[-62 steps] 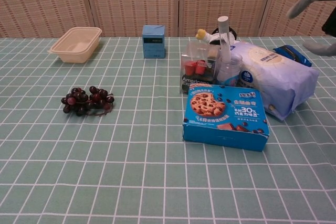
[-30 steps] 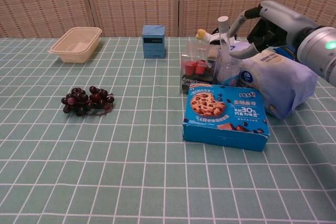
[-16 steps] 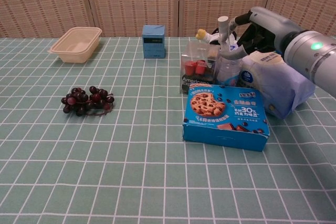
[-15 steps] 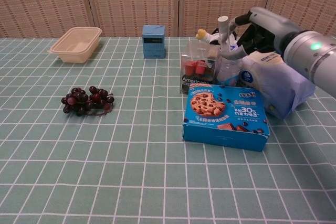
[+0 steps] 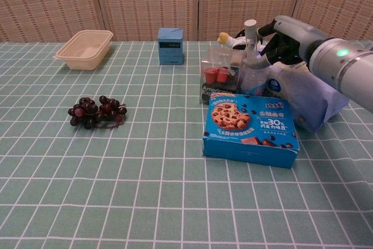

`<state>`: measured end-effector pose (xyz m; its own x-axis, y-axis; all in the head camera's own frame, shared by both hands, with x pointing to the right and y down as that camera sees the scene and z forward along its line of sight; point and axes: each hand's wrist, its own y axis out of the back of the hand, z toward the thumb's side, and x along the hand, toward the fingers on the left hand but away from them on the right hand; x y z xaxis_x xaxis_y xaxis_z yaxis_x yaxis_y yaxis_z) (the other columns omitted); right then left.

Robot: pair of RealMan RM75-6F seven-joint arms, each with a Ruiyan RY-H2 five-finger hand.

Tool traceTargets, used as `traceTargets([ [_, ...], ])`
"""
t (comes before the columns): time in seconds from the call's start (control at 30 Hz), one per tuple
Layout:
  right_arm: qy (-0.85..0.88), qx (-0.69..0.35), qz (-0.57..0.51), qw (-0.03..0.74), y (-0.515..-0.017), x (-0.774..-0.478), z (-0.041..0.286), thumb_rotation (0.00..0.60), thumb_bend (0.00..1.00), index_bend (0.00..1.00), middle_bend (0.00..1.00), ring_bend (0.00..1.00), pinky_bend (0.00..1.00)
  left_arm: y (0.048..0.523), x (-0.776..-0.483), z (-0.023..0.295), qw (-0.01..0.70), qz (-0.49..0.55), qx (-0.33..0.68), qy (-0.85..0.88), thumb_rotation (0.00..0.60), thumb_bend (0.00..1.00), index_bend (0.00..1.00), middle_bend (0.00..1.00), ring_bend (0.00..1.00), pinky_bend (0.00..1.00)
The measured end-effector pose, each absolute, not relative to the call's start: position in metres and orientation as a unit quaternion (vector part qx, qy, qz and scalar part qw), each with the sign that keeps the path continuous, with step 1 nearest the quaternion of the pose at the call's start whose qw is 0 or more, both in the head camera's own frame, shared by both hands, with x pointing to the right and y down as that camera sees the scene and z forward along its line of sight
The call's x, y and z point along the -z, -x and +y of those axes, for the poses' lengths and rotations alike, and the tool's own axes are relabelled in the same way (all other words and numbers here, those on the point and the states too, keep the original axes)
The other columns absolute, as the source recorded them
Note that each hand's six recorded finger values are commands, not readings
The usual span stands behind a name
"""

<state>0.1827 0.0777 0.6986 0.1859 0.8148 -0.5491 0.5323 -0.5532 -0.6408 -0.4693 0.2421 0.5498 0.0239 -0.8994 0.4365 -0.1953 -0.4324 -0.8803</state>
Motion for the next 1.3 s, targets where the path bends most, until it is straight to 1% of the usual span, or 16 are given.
traceTargets([
  [0.17,0.754,-0.457,-0.447,0.15,-0.184,-0.7,0.077,0.6,0.35,0.67,1.0,1.0,1.0,0.47,-0.55,0.242,0.318,0.428,0.553,0.641,0.6,0.1,0.41,0.35,0.34,0.57],
  [0.5,0.751,-0.445,-0.462,0.158,-0.191,-0.688,0.073,0.6,0.37,0.74,1.0,1.0,1.0,0.47,-0.551,0.242,0.318,0.424,0.555,0.641,0.6,0.1,0.41,0.35,0.34,0.57],
  [0.9,0.75,-0.419,-0.48,0.179,-0.193,-0.665,0.068,0.6,0.4,0.8,1.0,1.0,1.0,0.47,-0.553,0.242,0.317,0.421,0.558,0.641,0.6,0.1,0.41,0.35,0.34,0.57],
  [1.3,0.764,-0.374,-0.489,0.194,-0.189,-0.627,0.068,0.6,0.42,0.82,1.0,1.0,1.0,0.47,-0.555,0.242,0.316,0.42,0.561,0.639,0.6,0.1,0.41,0.35,0.34,0.57],
])
